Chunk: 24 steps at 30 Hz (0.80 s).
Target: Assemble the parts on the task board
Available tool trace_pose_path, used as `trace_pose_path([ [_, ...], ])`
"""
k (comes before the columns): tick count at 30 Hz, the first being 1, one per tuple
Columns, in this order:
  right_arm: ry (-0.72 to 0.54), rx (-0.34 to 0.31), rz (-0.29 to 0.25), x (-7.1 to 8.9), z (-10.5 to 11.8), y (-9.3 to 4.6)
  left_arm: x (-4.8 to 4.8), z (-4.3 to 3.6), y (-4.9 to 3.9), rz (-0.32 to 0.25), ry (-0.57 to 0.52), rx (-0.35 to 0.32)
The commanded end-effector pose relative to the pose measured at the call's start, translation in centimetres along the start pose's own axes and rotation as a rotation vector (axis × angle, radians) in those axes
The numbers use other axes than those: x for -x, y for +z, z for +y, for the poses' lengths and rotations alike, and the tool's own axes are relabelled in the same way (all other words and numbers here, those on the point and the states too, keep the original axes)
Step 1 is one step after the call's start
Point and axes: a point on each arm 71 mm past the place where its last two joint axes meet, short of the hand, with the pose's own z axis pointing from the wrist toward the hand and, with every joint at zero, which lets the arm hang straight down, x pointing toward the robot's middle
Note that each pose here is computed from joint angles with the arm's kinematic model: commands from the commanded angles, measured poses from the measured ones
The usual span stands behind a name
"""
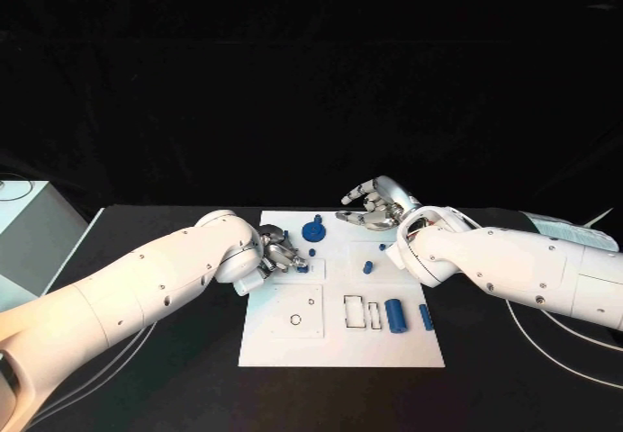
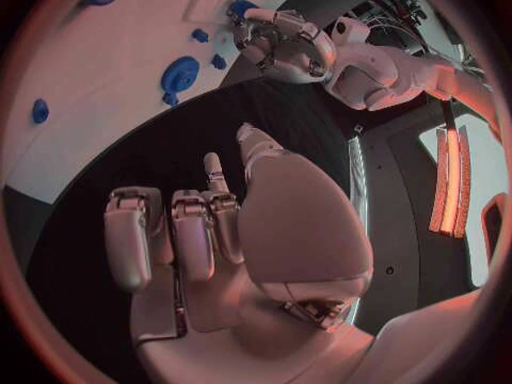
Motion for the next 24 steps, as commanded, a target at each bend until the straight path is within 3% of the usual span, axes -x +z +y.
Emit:
trace_pose_path([
  [1,-0.010,0.009,0.012,-0.07,0.01,-0.02,0.23,-0.04,-0.16,-0.023,-0.023,-0.016],
  [14,-0.012,0.003,0.014,-0.08,-0.22,0.00,0.98,0.43,-0.56,-0.068,0.021,0.002],
  [24,-0.012,0.000,0.017,-0.16,-0.25,0.02,0.65,-0.42,-0.35,-0.095,0.081,0.002],
])
